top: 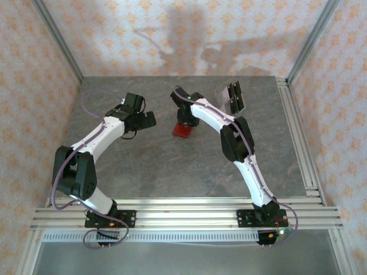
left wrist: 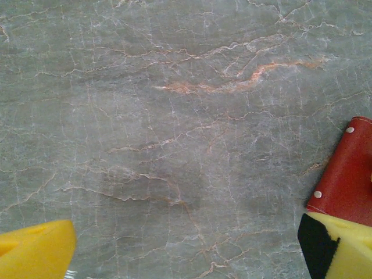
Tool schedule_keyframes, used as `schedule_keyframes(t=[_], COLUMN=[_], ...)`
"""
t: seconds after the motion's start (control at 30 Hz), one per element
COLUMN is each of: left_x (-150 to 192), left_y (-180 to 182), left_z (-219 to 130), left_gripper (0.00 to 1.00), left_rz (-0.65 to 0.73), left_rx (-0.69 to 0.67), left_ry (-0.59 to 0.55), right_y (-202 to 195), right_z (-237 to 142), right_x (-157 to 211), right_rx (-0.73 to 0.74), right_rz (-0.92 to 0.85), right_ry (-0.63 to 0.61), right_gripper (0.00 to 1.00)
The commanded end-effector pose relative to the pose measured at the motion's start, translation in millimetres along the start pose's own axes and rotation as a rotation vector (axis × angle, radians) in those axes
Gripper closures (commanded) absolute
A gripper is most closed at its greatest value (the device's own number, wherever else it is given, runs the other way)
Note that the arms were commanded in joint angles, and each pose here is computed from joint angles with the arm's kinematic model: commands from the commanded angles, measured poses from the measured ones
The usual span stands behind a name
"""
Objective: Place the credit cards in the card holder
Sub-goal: Move the card holder to the center of the table.
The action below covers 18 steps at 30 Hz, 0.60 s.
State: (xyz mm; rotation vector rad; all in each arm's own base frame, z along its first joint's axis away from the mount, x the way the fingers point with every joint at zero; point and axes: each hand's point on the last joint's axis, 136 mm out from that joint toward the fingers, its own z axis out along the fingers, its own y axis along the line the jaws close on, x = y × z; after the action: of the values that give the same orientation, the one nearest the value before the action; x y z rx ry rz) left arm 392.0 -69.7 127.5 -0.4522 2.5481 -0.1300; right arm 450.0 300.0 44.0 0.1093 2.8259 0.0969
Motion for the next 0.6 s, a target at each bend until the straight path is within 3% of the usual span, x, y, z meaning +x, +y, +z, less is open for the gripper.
schedule_keyframes(t=[0.0, 0.37, 0.47, 0.57], left_x=[-5, -2, -1, 0], left_y=[-6, -6, -7, -10], left_z=[-2, 2, 3, 4], left_gripper=[0.00, 0.00, 0.00, 0.00], left_rz=[-0.020, -0.033, -0.040, -0.051], left_rx=[0.015, 0.018, 0.025, 0.037], left_ry=[-0.004, 0.006, 0.010, 0.013], right_y=[-2, 0, -3, -5], right_z=[0, 1, 3, 4], right_x=[5, 14, 18, 22], right_rx=[0.033, 0.030, 0.040, 0.044], right_rz=[-0.031, -0.062, -0.074, -0.091], right_ry=[0.010, 0.032, 0.045, 0.058], right_gripper=[0.57, 0.55, 0.60, 0.70])
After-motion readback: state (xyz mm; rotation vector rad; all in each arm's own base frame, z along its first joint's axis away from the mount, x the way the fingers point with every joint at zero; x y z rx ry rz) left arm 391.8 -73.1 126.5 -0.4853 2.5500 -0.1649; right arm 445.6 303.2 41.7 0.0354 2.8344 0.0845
